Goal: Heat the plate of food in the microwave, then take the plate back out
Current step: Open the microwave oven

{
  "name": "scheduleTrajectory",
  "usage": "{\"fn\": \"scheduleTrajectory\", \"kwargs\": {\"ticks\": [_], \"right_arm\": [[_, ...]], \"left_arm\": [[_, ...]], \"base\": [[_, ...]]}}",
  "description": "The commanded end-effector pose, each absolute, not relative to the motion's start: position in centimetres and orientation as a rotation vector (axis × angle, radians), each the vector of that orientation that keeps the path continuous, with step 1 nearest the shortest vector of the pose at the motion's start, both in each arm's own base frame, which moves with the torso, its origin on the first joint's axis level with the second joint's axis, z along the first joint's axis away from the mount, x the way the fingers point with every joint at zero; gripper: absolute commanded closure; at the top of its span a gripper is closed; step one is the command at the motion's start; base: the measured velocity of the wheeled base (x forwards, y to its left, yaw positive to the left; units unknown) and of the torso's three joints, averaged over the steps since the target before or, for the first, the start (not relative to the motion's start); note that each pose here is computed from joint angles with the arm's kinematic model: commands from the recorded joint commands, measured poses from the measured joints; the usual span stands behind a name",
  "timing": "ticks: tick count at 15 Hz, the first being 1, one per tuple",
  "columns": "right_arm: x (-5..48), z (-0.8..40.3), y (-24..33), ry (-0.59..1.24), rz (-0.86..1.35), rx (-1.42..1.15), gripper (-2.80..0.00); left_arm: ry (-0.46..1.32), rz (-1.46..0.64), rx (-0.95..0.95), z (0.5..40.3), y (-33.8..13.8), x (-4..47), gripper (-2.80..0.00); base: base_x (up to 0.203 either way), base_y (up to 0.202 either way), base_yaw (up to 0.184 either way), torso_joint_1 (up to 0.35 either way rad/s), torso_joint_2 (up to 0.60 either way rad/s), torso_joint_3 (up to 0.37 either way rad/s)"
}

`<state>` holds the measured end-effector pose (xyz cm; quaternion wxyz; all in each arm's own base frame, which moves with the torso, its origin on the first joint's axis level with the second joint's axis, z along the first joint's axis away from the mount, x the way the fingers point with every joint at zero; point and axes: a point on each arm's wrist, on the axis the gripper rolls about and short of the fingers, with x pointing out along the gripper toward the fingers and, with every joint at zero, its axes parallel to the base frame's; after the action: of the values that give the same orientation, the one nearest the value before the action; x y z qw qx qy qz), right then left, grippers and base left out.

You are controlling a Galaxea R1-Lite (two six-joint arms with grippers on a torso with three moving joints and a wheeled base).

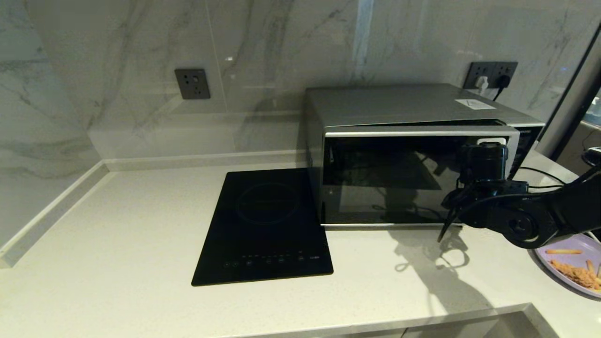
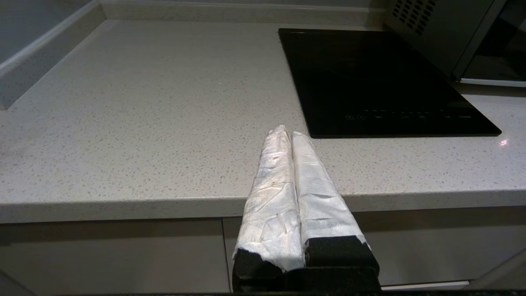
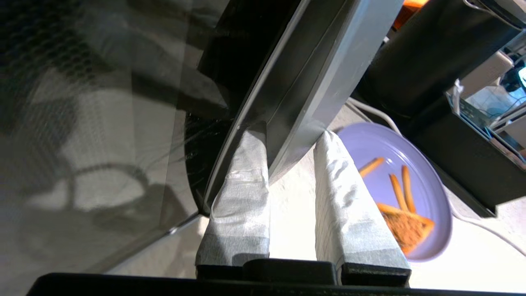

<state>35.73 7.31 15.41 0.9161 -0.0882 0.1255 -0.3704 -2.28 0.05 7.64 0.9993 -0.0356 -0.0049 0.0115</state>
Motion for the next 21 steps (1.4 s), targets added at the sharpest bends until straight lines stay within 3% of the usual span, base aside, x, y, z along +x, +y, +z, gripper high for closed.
{"fn": "scheduleTrajectory", "kwargs": {"ticks": [1, 7, 14, 15, 21], "right_arm": [[33.6, 16.7, 8.5, 0.231, -0.713, -0.171, 0.0], [28.5, 15.5, 10.6, 0.259, -0.615, -0.179, 0.0], [28.1, 15.1, 10.8, 0.262, -0.619, -0.169, 0.0], [28.1, 15.1, 11.0, 0.259, -0.616, -0.168, -2.8], [26.2, 15.1, 13.5, 0.247, -0.522, -0.17, -2.8]], "left_arm": [[-0.009, 0.024, -0.072, 7.6, 0.0, -2.3, 0.0], [-0.009, 0.024, -0.072, 7.6, 0.0, -2.3, 0.0], [-0.009, 0.024, -0.072, 7.6, 0.0, -2.3, 0.0], [-0.009, 0.024, -0.072, 7.6, 0.0, -2.3, 0.0], [-0.009, 0.024, -0.072, 7.6, 0.0, -2.3, 0.0]], "base": [[0.0, 0.0, 0.0, 0.0, 0.0, 0.0], [0.0, 0.0, 0.0, 0.0, 0.0, 0.0], [0.0, 0.0, 0.0, 0.0, 0.0, 0.0], [0.0, 0.0, 0.0, 0.0, 0.0, 0.0], [0.0, 0.0, 0.0, 0.0, 0.0, 0.0]]}}
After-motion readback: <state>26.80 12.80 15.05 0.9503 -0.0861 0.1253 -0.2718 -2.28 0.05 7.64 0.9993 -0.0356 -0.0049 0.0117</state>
